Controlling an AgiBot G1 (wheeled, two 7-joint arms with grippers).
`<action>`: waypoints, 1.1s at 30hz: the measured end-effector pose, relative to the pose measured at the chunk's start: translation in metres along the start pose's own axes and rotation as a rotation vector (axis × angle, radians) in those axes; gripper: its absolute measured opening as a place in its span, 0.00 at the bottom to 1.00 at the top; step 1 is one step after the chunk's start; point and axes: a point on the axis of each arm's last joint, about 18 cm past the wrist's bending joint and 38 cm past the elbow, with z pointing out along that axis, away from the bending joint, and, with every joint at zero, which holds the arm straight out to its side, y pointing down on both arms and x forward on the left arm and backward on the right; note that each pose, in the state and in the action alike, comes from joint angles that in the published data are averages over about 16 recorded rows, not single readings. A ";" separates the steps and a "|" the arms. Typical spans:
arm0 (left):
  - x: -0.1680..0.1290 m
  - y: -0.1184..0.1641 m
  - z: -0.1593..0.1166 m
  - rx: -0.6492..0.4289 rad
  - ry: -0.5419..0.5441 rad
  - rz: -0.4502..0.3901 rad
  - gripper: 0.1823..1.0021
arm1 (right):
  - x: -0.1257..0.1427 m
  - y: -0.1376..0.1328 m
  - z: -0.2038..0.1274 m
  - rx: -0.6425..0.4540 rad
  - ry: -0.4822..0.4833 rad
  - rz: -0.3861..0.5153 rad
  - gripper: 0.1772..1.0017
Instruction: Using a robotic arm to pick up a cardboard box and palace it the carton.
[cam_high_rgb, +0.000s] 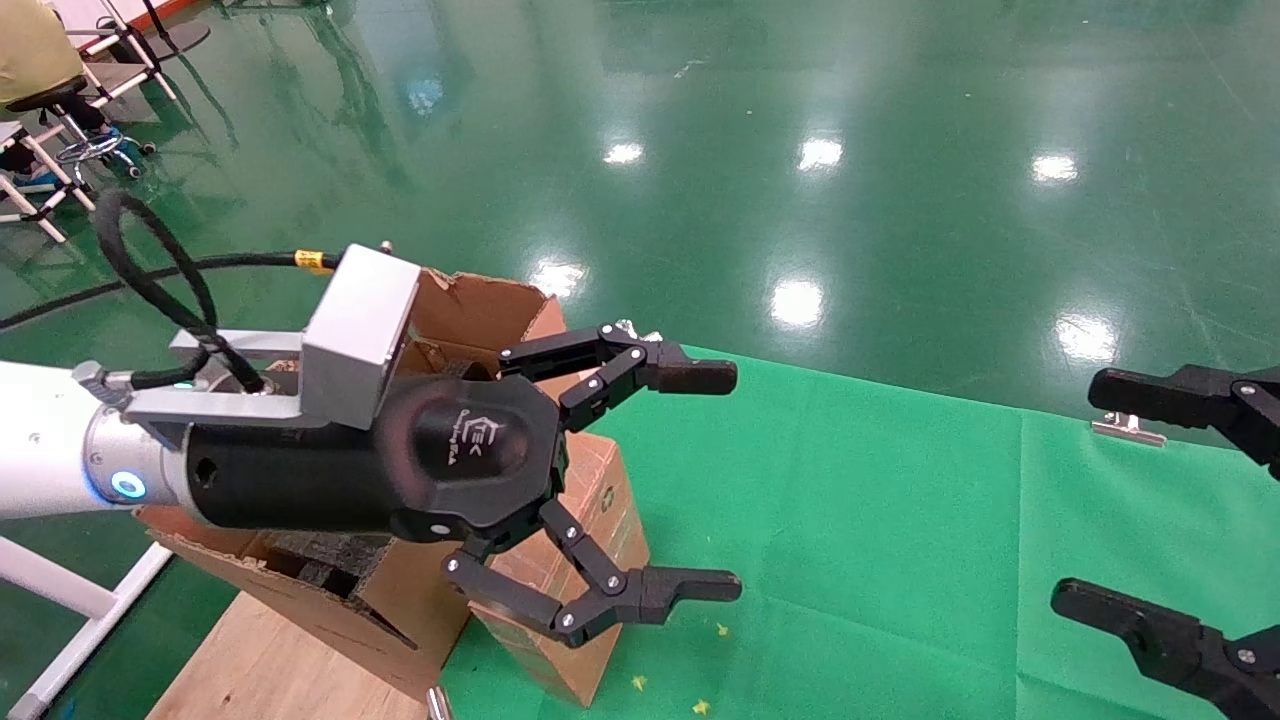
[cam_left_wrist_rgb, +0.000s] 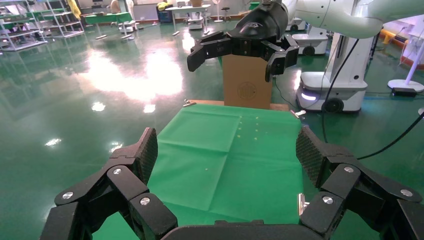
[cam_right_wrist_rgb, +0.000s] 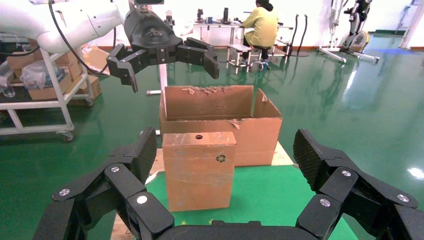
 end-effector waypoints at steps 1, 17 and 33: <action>0.000 0.000 0.000 0.000 0.000 0.000 1.00 | 0.000 0.000 0.000 0.000 0.000 0.000 1.00; 0.000 0.000 0.000 0.000 0.000 0.000 1.00 | 0.000 0.000 0.000 0.000 0.000 0.000 1.00; -0.016 0.007 -0.019 -0.167 -0.118 -0.128 1.00 | 0.000 0.000 0.000 0.000 0.000 0.000 0.92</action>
